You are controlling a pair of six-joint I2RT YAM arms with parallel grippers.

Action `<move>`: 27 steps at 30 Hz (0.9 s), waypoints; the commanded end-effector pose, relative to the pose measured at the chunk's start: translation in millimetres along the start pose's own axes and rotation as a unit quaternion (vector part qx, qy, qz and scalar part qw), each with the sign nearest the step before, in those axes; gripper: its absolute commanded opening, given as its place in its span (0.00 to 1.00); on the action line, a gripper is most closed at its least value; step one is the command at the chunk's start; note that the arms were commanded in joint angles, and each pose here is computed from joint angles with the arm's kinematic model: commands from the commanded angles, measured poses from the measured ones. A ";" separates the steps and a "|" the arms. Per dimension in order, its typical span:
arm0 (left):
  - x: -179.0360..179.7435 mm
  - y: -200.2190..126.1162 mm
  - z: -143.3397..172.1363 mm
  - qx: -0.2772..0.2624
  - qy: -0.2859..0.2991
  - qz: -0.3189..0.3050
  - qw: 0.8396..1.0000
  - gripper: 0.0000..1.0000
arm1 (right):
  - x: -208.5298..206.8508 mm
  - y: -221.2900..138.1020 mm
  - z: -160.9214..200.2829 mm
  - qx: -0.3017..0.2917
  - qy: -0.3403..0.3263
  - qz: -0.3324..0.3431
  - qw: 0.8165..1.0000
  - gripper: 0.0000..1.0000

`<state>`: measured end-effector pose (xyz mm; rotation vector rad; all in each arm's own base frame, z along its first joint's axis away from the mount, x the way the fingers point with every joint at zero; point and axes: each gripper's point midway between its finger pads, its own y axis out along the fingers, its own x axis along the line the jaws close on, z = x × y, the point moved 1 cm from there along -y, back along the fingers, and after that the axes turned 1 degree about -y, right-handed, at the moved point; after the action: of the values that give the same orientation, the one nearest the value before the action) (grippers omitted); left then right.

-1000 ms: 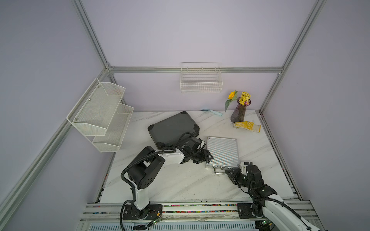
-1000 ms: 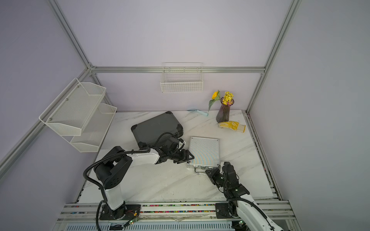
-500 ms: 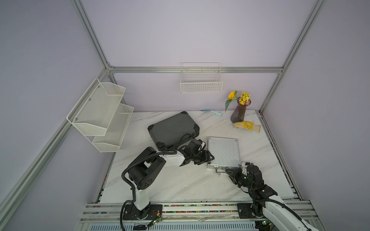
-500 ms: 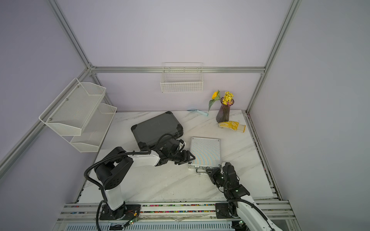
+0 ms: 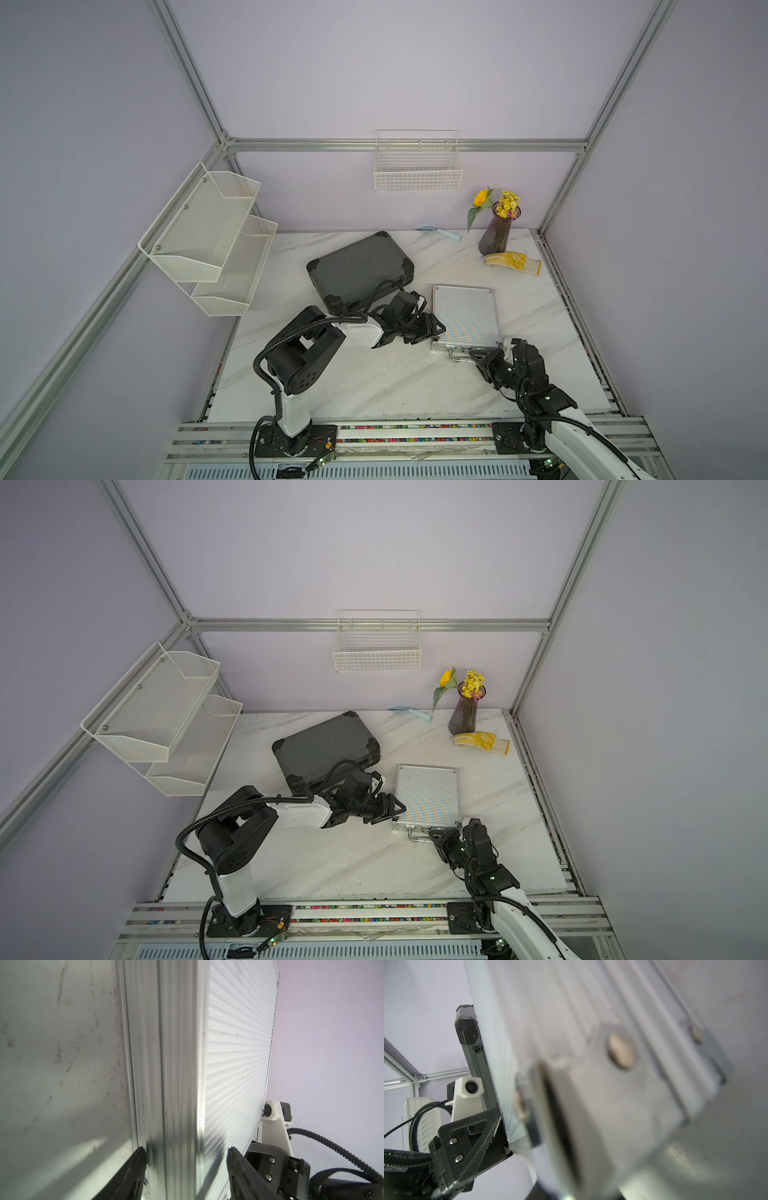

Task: Open the poker set cases
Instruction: Pick up the poker set case from the center of the board.

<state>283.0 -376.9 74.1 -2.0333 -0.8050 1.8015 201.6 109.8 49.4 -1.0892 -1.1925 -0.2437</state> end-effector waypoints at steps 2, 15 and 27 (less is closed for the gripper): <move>-21.3 2.7 12.1 0.011 0.008 0.050 0.999 0.63 | -0.9 -3.2 3.1 0.009 0.023 0.017 1.000 0.22; -21.2 0.1 6.3 0.001 0.017 0.050 0.999 0.63 | 5.4 -5.9 5.7 0.018 0.022 0.011 1.000 0.12; -26.1 -28.0 -10.7 -0.043 0.065 0.018 0.997 0.63 | 14.0 -6.5 6.8 0.026 0.019 0.005 0.999 0.07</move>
<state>281.7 -373.6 75.4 -2.0658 -0.8203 1.7642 198.7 110.0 52.5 -1.0792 -1.1279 -0.2427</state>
